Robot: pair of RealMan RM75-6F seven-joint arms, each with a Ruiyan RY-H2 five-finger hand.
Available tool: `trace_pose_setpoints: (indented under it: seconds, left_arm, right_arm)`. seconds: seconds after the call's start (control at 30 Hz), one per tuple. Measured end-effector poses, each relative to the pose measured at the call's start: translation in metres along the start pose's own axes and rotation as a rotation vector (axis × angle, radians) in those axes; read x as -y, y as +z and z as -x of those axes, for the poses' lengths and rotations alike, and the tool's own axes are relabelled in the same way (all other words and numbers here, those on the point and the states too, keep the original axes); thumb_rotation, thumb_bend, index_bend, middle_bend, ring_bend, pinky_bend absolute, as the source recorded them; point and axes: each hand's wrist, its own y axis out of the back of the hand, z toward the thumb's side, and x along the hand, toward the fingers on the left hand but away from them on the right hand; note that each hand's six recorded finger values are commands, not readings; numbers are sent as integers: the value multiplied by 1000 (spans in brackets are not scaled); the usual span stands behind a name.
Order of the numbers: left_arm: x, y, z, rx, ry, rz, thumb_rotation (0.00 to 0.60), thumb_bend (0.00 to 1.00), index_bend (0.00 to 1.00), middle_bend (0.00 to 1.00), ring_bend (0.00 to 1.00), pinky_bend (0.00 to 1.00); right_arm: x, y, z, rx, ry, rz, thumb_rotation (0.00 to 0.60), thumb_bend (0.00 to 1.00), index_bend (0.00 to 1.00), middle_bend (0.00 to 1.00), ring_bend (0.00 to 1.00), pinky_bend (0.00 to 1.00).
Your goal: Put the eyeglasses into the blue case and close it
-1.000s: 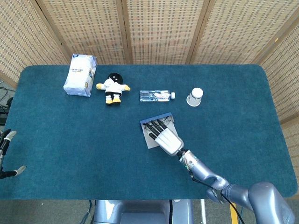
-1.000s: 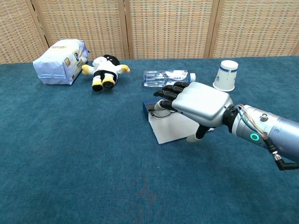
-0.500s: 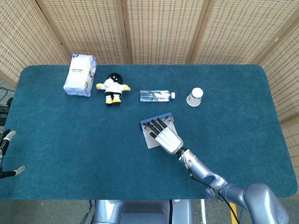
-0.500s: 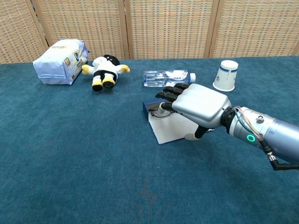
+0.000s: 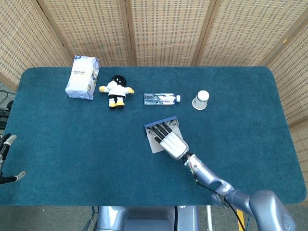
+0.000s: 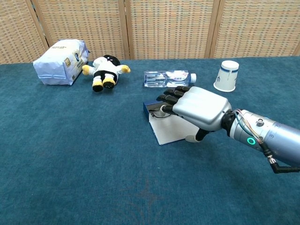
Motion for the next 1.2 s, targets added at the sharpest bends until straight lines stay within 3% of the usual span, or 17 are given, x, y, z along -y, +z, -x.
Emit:
trace_pose_setpoints:
  seconds: [0.93, 1.2]
  left_arm:
    - [1, 1, -1, -2, -4, -4, 600, 136, 0, 0, 0, 0]
    - [1, 0, -1, -4, -5, -2, 600, 135, 0, 0, 0, 0]
  right_arm:
    - [2, 2, 1, 5, -2, 7, 600, 262, 243, 92, 0, 111]
    - [7, -5, 8, 52, 2, 12, 600, 423, 261, 107, 0, 127]
